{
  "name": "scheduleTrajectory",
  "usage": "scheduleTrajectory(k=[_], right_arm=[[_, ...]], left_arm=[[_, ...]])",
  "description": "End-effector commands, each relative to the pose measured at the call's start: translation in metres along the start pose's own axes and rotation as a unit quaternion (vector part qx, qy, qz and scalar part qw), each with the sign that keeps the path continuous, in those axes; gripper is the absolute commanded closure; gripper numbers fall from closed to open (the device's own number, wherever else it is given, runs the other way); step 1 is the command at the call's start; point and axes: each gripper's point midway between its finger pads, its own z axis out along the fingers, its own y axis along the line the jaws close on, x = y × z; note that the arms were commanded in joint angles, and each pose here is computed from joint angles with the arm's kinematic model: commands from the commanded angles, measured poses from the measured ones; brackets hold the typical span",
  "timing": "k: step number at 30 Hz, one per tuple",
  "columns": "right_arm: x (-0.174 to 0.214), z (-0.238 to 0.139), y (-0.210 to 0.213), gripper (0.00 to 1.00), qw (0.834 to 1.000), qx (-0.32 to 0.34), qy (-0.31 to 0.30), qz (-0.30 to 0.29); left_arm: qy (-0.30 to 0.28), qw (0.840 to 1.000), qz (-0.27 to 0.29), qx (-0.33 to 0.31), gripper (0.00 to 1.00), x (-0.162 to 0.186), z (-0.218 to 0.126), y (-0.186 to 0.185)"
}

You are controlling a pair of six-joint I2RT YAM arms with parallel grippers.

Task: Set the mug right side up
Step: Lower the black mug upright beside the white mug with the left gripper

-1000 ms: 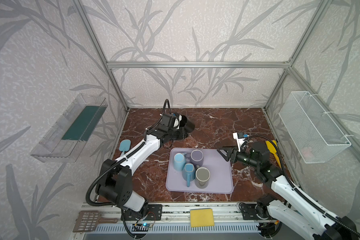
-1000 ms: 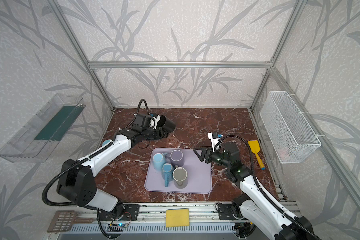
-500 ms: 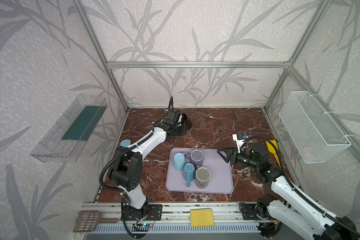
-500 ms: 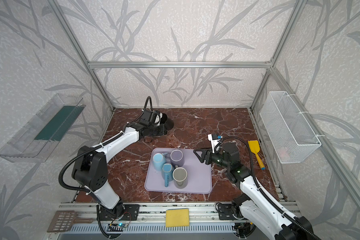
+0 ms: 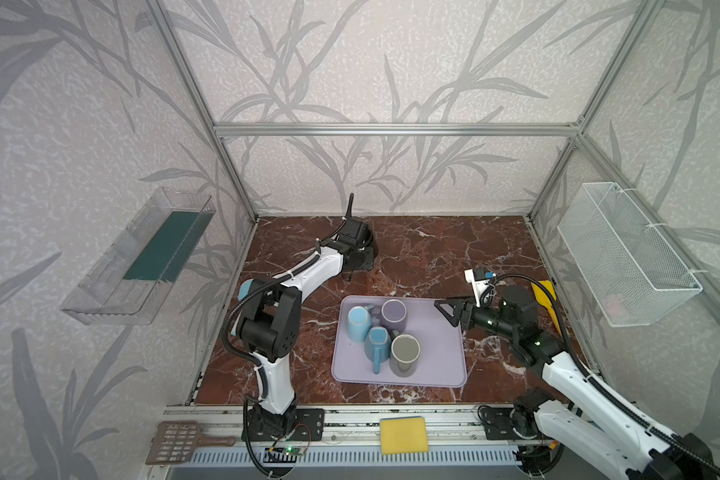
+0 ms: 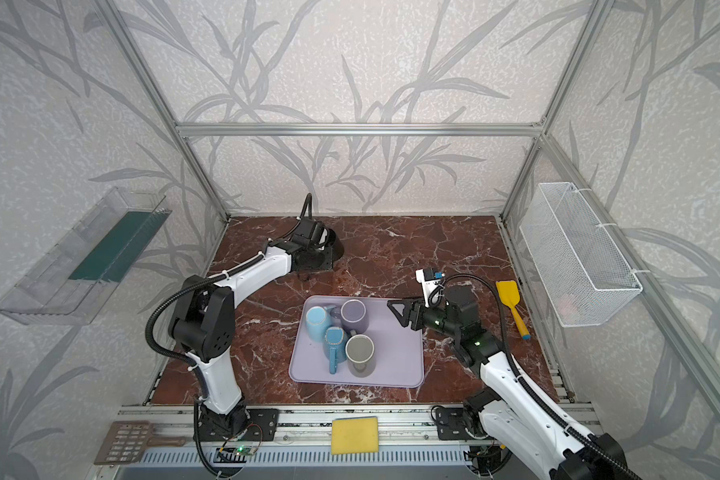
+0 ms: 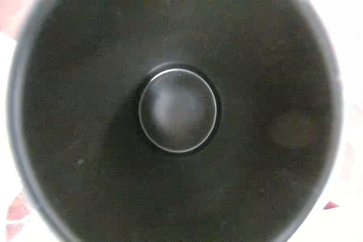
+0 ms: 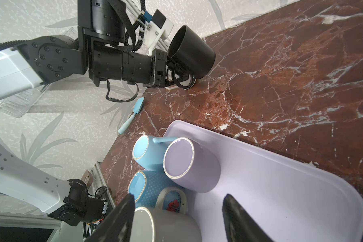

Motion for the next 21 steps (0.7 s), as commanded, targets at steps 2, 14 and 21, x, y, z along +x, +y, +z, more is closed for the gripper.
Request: scheduleTrajectory(k=[2, 14, 21], right_arm=[[0.000, -0.005, 0.001, 0.33, 1.000, 0.002, -0.002, -0.011], [0.000, -0.010, 0.002, 0.32, 1.000, 0.009, 0.000, -0.019], [0.000, -0.010, 0.002, 0.31, 1.000, 0.010, 0.000, -0.018]], left_arm=[[-0.042, 0.999, 0.014, -0.016, 1.00, -0.029, -0.004, -0.004], [-0.030, 0.998, 0.026, -0.038, 1.00, -0.021, 0.014, 0.002], [-0.017, 0.998, 0.035, -0.050, 1.00, -0.016, 0.022, 0.006]])
